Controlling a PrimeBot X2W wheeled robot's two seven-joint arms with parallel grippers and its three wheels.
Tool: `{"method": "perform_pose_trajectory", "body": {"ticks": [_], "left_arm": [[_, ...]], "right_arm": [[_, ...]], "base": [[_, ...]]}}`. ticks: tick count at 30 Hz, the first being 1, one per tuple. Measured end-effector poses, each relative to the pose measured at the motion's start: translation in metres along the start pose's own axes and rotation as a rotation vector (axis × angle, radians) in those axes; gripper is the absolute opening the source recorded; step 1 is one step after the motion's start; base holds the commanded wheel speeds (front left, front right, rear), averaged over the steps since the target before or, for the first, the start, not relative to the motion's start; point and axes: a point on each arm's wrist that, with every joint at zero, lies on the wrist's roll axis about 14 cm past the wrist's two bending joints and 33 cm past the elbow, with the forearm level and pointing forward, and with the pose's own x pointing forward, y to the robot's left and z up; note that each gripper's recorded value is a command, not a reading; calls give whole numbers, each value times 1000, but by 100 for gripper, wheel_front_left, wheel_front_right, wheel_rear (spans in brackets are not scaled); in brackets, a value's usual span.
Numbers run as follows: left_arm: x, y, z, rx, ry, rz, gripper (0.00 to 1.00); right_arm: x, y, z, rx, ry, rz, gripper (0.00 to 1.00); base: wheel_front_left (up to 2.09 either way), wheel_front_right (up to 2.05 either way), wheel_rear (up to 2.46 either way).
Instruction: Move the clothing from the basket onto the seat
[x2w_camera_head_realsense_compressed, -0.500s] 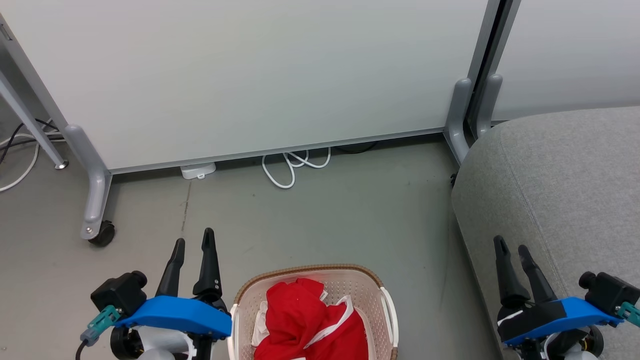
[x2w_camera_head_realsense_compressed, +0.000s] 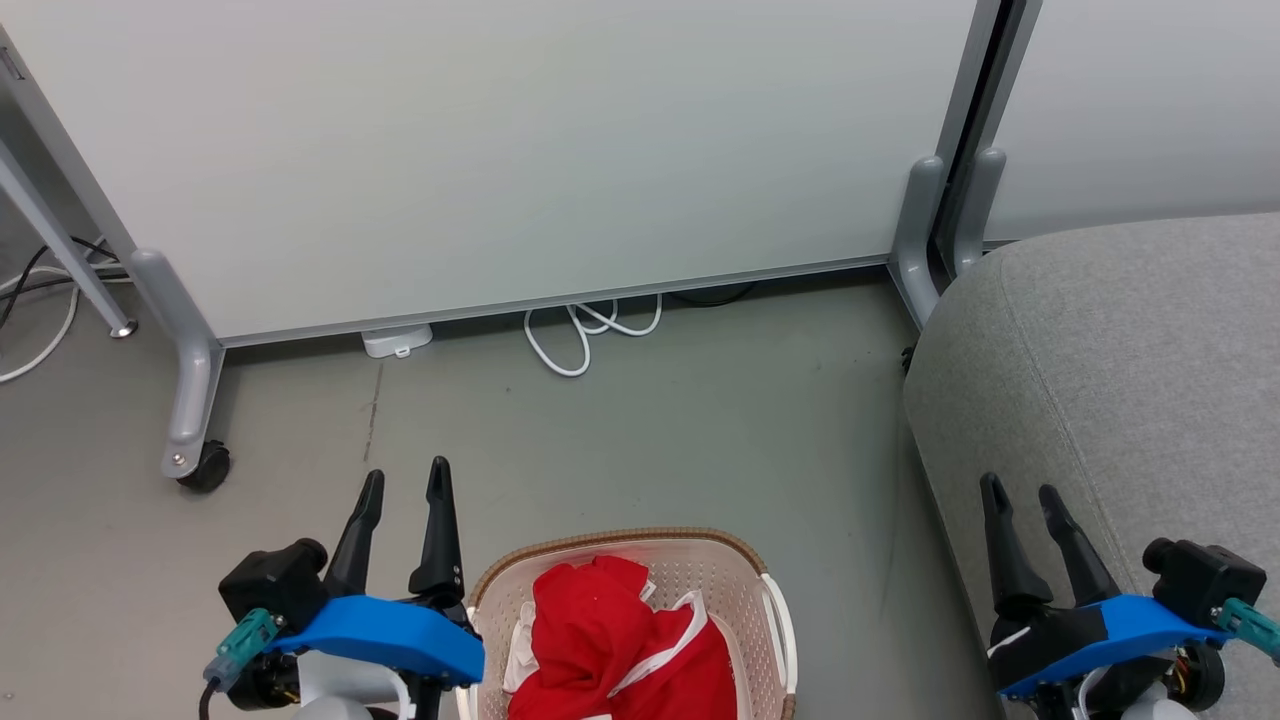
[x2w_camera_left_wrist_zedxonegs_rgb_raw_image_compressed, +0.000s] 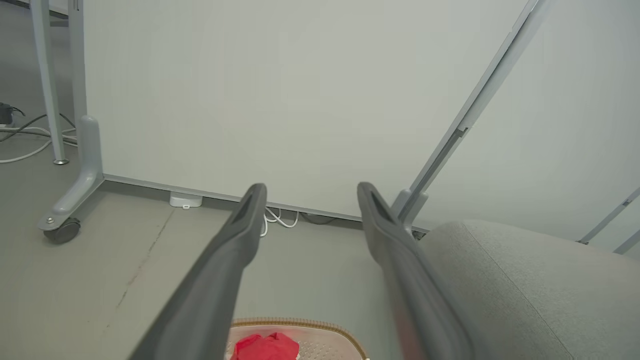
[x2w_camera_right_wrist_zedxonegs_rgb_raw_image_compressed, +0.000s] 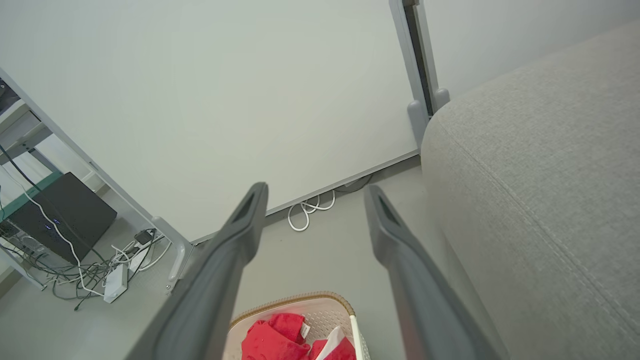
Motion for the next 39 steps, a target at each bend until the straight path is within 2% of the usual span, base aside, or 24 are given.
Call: {"method": "perform_pose_trajectory", "body": {"ticks": [19,39], "left_arm": [[3,-6,-7,155,2,-28,100],[1,-13,-11,263,-8,-61,100]], "right_arm": [[2,0,-2,-177,6,14,100],[1,4,3,-317,-17,39,100]], "base": [[0,0,0],[0,0,0]]}}
